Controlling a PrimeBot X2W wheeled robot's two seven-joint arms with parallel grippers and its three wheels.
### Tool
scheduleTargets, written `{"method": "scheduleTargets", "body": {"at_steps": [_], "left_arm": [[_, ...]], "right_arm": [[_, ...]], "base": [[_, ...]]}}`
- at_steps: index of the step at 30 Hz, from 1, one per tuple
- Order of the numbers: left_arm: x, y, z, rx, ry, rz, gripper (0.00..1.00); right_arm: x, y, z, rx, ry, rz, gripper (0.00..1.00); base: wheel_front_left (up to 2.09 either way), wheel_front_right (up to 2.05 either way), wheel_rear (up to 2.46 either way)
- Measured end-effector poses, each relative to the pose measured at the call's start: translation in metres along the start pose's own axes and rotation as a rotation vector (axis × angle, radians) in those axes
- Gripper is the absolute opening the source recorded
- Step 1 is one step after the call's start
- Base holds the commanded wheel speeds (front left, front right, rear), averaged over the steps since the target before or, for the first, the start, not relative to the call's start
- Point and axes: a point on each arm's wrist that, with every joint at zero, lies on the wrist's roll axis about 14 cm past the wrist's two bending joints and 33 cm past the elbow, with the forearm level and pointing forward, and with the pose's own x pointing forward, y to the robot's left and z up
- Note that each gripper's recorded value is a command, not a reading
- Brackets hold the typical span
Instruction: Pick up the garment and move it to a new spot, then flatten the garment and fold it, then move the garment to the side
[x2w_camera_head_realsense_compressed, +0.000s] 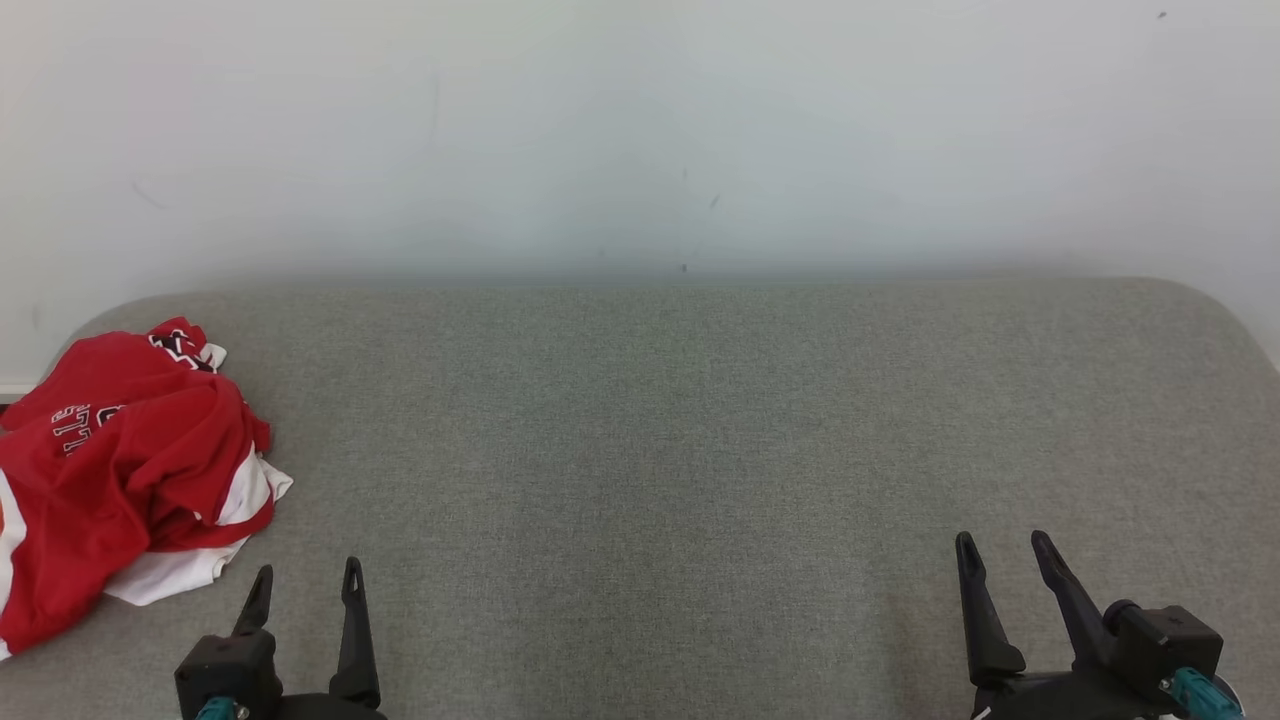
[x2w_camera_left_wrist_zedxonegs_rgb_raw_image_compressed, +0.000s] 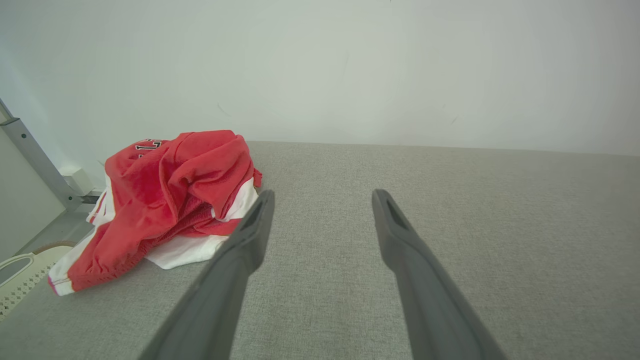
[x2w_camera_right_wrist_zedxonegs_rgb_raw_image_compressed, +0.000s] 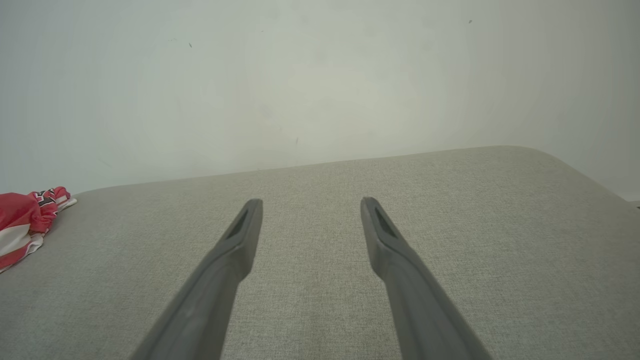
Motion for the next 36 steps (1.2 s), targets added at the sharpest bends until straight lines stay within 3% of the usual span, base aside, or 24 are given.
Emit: {"method": "scheduleTargets", "body": {"at_steps": [20, 27, 36], "left_arm": [[-0.003, 0.006, 0.001, -0.02, -0.01, 0.019, 1.0], [-0.011, 0.022, 0.006, -0.025, -0.036, 0.069, 1.0], [-0.041, 0.065, 0.003, -0.022, -0.036, 0.2, 1.0]], "right_arm": [[0.003, 0.003, -0.002, 0.009, 0.006, 0.011, 1.0], [0.01, 0.015, -0.005, 0.016, 0.016, 0.049, 1.0], [0.022, 0.054, -0.016, 0.04, 0.053, 0.164, 1.0]], "base": [[0.0, 0.0, 0.0], [0.0, 0.0, 0.0], [0.0, 0.0, 0.0]]}}
